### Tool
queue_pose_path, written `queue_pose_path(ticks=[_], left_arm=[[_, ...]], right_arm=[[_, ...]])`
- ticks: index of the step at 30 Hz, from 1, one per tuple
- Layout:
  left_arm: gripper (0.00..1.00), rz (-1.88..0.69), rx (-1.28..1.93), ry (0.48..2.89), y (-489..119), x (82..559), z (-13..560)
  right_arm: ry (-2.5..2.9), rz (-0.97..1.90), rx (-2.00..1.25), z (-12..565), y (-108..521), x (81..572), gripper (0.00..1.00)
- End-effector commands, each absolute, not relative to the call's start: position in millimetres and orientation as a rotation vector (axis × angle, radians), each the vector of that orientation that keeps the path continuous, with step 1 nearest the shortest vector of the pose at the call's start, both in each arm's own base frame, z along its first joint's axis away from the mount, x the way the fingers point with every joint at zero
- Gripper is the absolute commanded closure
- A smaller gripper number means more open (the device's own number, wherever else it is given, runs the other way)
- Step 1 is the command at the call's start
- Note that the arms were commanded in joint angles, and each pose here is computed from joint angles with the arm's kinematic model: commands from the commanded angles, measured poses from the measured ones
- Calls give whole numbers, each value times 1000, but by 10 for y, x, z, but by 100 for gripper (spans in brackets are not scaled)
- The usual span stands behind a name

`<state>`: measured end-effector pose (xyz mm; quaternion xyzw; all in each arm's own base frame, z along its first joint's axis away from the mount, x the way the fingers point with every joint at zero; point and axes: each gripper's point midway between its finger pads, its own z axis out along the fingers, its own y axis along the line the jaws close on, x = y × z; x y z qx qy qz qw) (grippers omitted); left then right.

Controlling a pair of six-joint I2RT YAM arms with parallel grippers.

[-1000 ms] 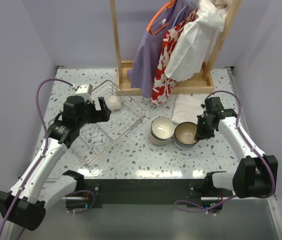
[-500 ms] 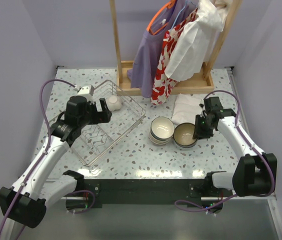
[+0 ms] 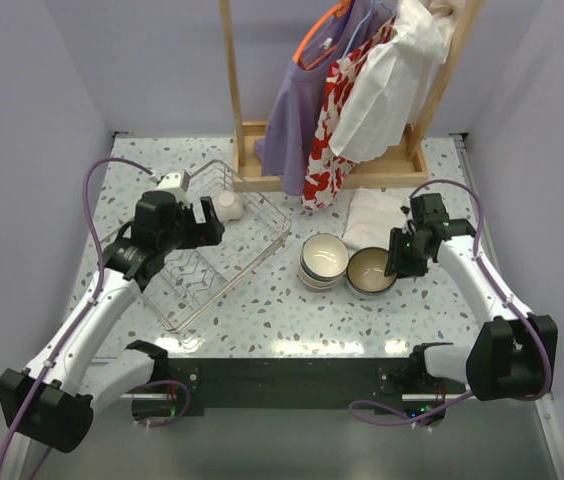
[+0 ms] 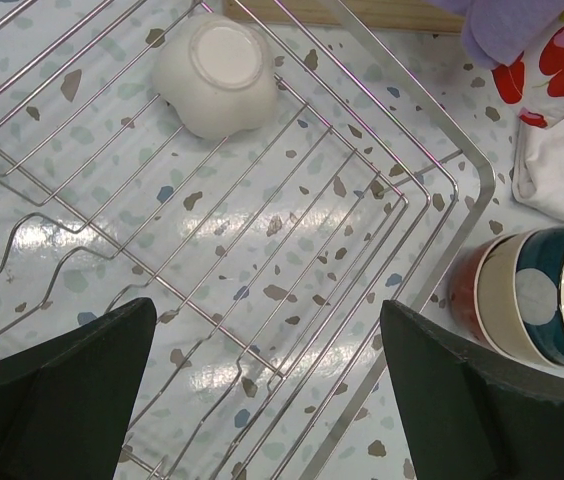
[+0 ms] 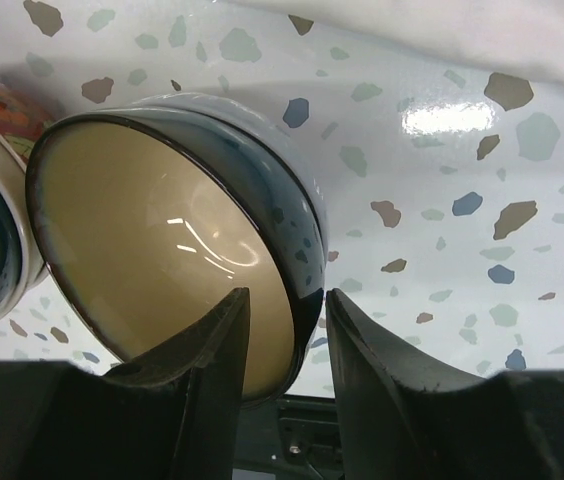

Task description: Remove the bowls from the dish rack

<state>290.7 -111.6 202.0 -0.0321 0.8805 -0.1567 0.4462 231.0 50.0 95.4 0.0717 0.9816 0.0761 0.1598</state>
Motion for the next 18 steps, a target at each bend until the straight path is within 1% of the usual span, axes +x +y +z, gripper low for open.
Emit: queue_pose_path(ticks=[1,2,5,6,9,11,12,14,16,18], left_arm=[[0,-386,-87,2158,-1113,2958,2091],[0,-383,-89,2159,-1109,2962,2086],[0,-382,-89,2162,-1112,2972,2074],[0,-381,-92,2162,-1110,2973,2074],[0,-384,-90,2163,-1120,2986,2067],[0,-385,-90,2159,-1123,2994,2075],[0,-384,-90,2163,-1123,2994,2064],[0,-383,-91,2159,-1123,3003,2068],[0,-384,-92,2161,-1129,3017,2047],[0,-387,-99,2161,-1138,3038,2024]], right_arm=[[2736,200,193,1224,469,2379,59],[2735,198,192,1238,465,2375,60],[2727,189,206,1247,451,2358,70],[2730,190,217,1230,454,2351,78],[2757,216,234,1120,490,2307,90],[2759,229,245,1056,505,2289,92],[2755,234,257,1042,512,2292,95],[2759,235,266,1003,513,2276,96],[2764,239,272,984,519,2267,96],[2753,237,269,1021,517,2269,92]])
